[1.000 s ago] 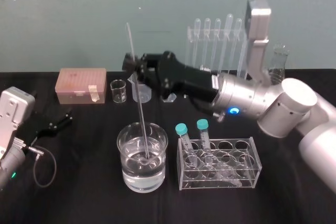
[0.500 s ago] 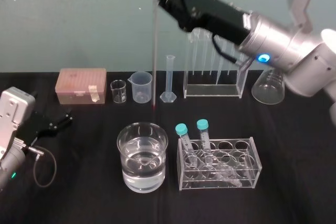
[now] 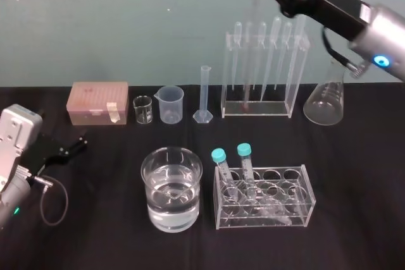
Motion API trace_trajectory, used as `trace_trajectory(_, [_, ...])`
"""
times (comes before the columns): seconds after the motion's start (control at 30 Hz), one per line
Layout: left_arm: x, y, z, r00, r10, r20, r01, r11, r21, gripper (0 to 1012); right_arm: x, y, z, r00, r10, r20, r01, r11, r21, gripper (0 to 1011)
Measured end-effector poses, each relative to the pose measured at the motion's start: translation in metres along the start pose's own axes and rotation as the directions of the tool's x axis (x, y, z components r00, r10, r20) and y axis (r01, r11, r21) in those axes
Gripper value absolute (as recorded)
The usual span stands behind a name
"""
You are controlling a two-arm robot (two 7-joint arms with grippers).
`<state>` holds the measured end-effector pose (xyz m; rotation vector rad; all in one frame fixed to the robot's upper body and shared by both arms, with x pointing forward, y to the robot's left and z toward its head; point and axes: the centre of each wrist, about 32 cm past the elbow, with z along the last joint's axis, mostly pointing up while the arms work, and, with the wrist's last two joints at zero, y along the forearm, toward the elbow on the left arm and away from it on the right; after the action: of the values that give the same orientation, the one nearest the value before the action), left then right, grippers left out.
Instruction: Hold the thermometer with one hand and immerse one end into the beaker, then reinsert it into the test tube rack.
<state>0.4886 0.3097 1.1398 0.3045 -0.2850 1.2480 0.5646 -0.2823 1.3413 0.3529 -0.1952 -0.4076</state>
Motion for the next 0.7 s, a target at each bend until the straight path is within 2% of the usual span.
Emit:
trace_trajectory(0.03, [0.0, 0.0, 0.0, 1.0, 0.0, 0.0, 0.0, 1.0, 0.0, 1008, -0.0023, -0.011, -0.001, 0.999, -0.036, -0.003, 0.036, 0.999, -0.013, 56])
trace_trajectory(0.1, [0.0, 0.0, 0.0, 1.0, 0.0, 0.0, 0.0, 1.0, 0.0, 1008, -0.0054, -0.021, -0.002, 0.998, -0.066, -0.006, 0.066, 0.997, -0.026, 56])
trace_trajectory(0.17, [0.0, 0.0, 0.0, 1.0, 0.0, 0.0, 0.0, 1.0, 0.0, 1008, -0.0128, -0.039, -0.007, 0.993, -0.115, -0.01, 0.115, 0.992, -0.05, 56])
trace_trajectory(0.23, [0.0, 0.0, 0.0, 1.0, 0.0, 0.0, 0.0, 1.0, 0.0, 1008, -0.015, -0.043, -0.008, 0.992, -0.126, -0.009, 0.126, 0.991, -0.055, 56])
trace_trajectory(0.33, [0.0, 0.0, 0.0, 1.0, 0.0, 0.0, 0.0, 1.0, 0.0, 1008, -0.0249, -0.061, -0.015, 0.985, -0.172, 0.007, 0.172, 0.982, -0.076, 56])
trace_trajectory(0.53, [0.0, 0.0, 0.0, 1.0, 0.0, 0.0, 0.0, 1.0, 0.0, 1008, -0.0349, -0.078, -0.027, 0.977, -0.214, 0.009, 0.214, 0.972, -0.1, 56])
trace_trajectory(0.7, [0.0, 0.0, 0.0, 1.0, 0.0, 0.0, 0.0, 1.0, 0.0, 1008, -0.0382, -0.083, -0.036, 0.972, -0.233, -0.006, 0.231, 0.966, -0.112, 56])
